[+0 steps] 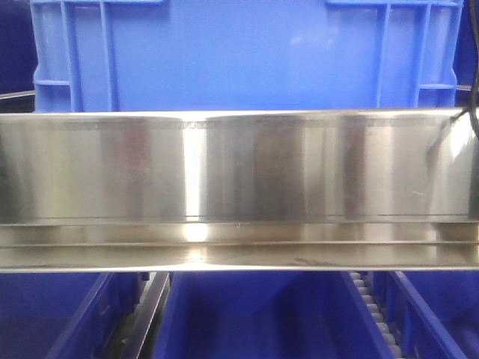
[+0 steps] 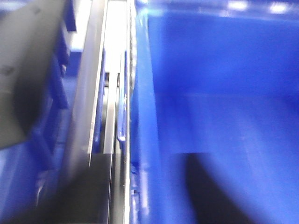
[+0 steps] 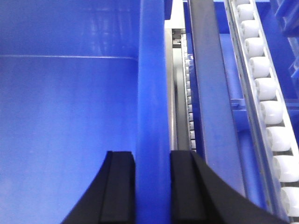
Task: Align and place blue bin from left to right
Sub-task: 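Close both grippers on the blue bin's side walls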
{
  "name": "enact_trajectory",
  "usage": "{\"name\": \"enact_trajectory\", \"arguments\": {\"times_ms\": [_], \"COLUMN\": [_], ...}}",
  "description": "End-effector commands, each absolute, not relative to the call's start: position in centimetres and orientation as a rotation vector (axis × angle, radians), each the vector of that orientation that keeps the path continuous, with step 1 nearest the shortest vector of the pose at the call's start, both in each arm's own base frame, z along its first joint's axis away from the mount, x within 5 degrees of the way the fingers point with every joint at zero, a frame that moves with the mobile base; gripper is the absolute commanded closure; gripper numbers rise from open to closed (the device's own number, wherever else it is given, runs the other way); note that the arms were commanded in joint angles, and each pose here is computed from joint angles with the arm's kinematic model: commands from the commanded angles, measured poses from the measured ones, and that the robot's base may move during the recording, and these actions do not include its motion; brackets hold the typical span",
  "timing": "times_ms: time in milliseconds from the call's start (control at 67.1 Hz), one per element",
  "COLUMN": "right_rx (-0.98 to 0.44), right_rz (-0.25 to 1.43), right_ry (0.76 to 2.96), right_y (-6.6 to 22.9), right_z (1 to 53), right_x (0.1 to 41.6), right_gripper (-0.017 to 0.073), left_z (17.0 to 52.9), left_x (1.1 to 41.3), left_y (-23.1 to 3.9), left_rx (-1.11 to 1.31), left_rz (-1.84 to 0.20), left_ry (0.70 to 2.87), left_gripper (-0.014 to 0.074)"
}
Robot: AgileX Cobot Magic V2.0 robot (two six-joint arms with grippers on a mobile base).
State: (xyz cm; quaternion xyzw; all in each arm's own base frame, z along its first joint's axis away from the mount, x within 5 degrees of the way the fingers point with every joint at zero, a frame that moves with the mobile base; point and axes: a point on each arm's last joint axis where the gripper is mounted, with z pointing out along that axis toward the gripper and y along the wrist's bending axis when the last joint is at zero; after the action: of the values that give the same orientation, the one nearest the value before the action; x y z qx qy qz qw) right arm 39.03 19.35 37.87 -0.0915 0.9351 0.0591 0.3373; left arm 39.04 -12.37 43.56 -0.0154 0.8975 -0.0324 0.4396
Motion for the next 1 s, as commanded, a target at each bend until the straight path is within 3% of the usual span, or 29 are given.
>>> {"name": "enact_trajectory", "arguments": {"times_ms": [0, 223, 983], "right_rx": [-0.233, -0.233, -0.233], "right_rz": [0.133, 0.133, 0.133], "right_ry": [2.435, 2.435, 2.435], "right_y": [19.1, 19.1, 19.1], "right_z": [37.9, 37.9, 37.9], "right_x": [39.2, 39.2, 39.2], "right_gripper": [0.0636, 0.0636, 0.0636], "left_z": [43.3, 41.4, 39.2], "left_x": [39.6, 40.9, 42.4], "left_y": [-13.2, -13.6, -13.6], "left_rx": [-0.022, -0.017, -0.043], "left_rz": [-0.103, -0.073, 0.010], "left_ry": [2.206, 2.239, 2.270], "left_gripper": [0.0174, 0.0259, 0.0258]}}
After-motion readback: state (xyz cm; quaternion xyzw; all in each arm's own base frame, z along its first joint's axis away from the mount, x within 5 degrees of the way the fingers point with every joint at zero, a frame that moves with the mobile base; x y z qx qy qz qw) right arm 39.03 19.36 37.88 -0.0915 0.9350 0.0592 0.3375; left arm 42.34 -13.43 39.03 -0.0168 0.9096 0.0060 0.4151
